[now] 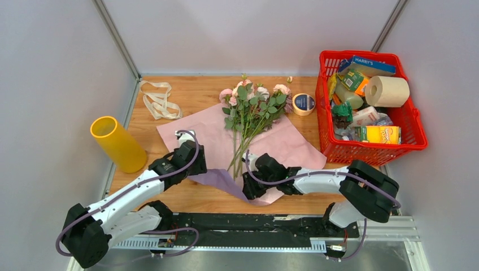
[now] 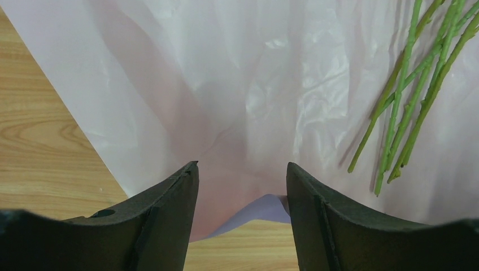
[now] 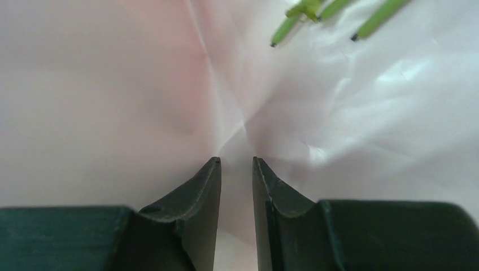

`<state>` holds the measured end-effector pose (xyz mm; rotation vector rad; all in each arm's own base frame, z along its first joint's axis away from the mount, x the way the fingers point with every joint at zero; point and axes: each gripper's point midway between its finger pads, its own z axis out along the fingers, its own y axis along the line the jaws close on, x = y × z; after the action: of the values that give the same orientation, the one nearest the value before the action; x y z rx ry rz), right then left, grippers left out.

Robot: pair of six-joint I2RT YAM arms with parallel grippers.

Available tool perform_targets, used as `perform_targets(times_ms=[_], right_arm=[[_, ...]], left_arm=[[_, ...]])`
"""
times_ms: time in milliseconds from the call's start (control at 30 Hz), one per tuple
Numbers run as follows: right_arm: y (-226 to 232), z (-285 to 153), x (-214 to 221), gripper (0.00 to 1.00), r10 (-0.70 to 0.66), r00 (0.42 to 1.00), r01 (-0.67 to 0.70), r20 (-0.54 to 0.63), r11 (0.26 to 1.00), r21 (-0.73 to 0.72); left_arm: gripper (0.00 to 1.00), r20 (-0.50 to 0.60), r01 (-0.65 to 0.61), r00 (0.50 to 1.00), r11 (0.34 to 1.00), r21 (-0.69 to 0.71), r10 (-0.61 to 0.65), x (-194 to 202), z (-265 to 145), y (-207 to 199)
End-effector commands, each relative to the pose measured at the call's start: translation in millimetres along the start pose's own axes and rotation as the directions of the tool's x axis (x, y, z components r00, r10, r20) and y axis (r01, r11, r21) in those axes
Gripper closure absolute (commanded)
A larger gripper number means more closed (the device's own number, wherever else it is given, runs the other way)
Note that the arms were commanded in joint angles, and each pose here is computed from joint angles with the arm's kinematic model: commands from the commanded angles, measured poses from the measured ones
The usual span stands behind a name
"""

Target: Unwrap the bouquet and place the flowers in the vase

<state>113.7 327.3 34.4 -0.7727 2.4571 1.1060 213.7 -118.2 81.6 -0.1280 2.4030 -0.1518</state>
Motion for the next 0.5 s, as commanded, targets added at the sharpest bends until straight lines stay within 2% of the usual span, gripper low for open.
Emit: perform_targets(times_ms=[0, 133, 300, 467], right_arm=[[3, -7, -13, 0.71, -0.024, 0.996, 0.023, 0.081, 1.000, 0.016], [11, -12, -22, 0.71, -0.033, 0.994, 0.032, 0.107, 0.999, 0.009], [35, -16, -53, 0.71, -0.059, 0.984, 0.066, 0.166, 0.997, -0.038], [60, -1, -50, 0.71, -0.086, 0.988, 0.100, 0.131, 0.990, -0.102]], left_arm=[[0.34, 0.038, 0.075, 0.996, 0.996, 0.052, -0.077, -12, -8, -9], [0.34, 0.093, 0.087, 0.991, 0.992, 0.089, -0.095, -38, -32, -16], [0.33, 0.156, 0.064, 0.984, 0.984, 0.168, -0.091, -65, -65, -25], [0.34, 0.162, 0.069, 0.982, 0.983, 0.168, -0.096, -63, -60, -24]])
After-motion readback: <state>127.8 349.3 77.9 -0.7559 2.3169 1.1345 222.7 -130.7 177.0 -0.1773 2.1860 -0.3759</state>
